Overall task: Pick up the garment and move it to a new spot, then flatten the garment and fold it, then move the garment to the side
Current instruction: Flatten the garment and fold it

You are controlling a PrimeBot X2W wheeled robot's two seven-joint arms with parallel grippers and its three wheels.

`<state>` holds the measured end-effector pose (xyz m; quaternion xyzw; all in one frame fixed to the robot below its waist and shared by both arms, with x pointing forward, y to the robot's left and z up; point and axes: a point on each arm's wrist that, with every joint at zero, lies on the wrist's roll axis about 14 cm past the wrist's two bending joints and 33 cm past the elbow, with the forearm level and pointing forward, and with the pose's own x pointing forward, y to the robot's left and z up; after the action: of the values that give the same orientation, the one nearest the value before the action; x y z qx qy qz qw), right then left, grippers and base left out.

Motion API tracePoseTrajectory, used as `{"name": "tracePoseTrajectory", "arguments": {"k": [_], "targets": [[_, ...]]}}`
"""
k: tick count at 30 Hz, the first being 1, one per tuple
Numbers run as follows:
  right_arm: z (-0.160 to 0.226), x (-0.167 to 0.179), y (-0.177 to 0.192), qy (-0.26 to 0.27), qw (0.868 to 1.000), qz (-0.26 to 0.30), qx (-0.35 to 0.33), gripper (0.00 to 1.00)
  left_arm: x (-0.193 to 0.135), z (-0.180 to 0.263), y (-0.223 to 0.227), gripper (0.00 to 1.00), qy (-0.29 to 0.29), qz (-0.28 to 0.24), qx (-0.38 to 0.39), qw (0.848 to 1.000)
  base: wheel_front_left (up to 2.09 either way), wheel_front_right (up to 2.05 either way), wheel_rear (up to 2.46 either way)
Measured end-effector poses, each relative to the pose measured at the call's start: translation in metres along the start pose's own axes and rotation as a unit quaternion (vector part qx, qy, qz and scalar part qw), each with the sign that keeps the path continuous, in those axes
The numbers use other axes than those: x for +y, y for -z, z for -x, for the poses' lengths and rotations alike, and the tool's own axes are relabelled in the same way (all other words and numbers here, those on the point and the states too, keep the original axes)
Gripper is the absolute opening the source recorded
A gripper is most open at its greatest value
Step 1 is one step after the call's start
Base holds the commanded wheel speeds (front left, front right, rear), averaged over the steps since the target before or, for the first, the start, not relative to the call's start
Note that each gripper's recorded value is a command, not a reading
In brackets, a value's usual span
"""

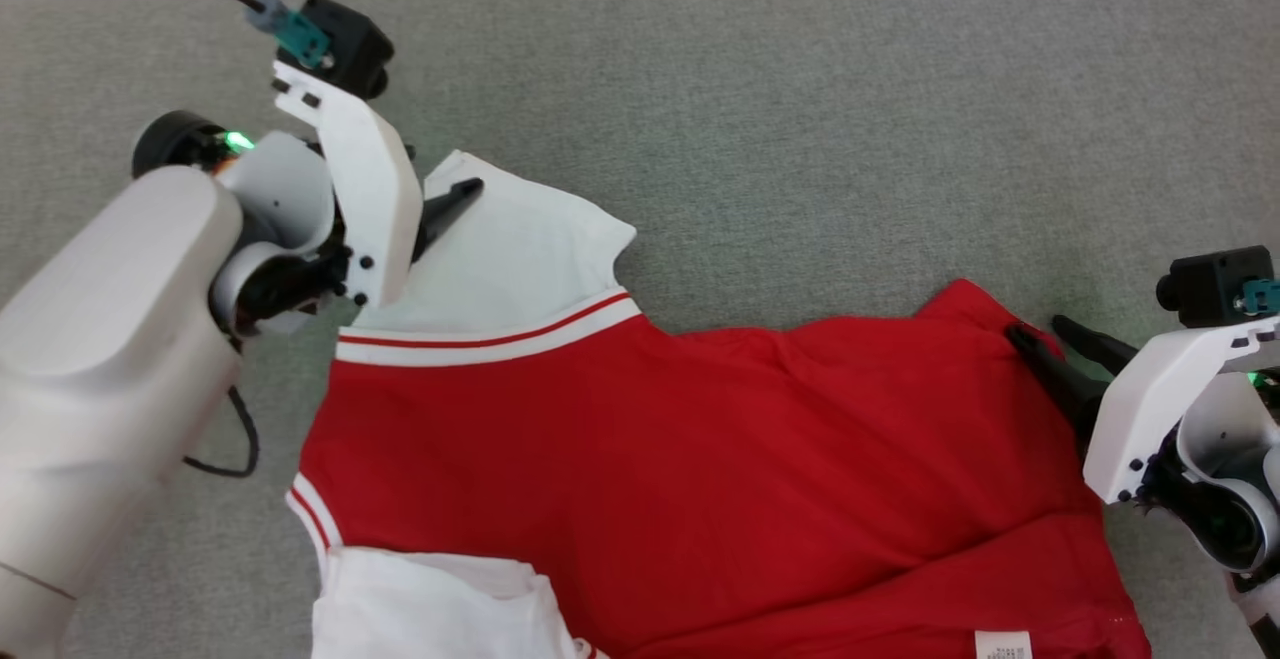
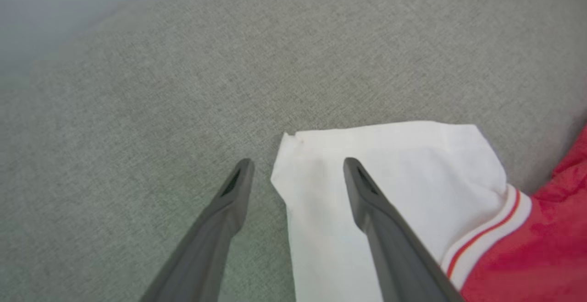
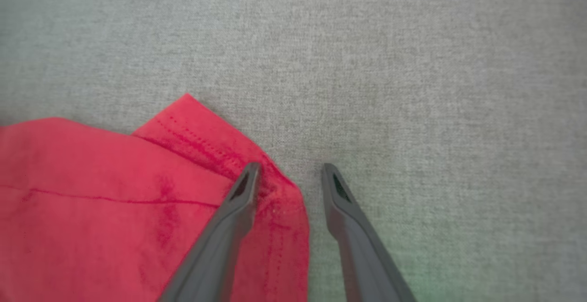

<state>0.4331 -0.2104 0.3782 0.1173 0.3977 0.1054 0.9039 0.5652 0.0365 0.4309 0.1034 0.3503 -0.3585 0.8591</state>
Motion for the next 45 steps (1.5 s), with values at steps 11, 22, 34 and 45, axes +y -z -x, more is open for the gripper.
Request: {"name": "tracePoseTrajectory", "arguments": {"k": [11, 22, 34, 45], "targets": [[0.011, 0.018, 0.014, -0.03, 0.999, 0.01, 0.017, 0.34, 0.012, -0.022, 0.019, 1.0, 0.001, 0.016, 0.043, 0.999, 0.0, 0.0, 0.0], [0.008, 0.021, 0.011, -0.03, 0.999, 0.023, -0.008, 0.0, 0.003, -0.026, 0.023, 0.0, 0.026, 0.019, 0.062, 0.998, 0.0, 0.0, 0.0], [0.016, 0.018, -0.019, -0.01, 0.993, 0.03, -0.114, 0.0, 0.008, -0.001, 0.011, 0.0, 0.007, 0.01, 0.044, 0.999, 0.0, 0.0, 0.0], [0.031, 0.011, -0.044, 0.005, 0.983, -0.025, -0.179, 0.0, 0.018, 0.037, -0.003, 0.0, -0.03, 0.004, 0.012, 0.999, 0.0, 0.0, 0.0]]}}
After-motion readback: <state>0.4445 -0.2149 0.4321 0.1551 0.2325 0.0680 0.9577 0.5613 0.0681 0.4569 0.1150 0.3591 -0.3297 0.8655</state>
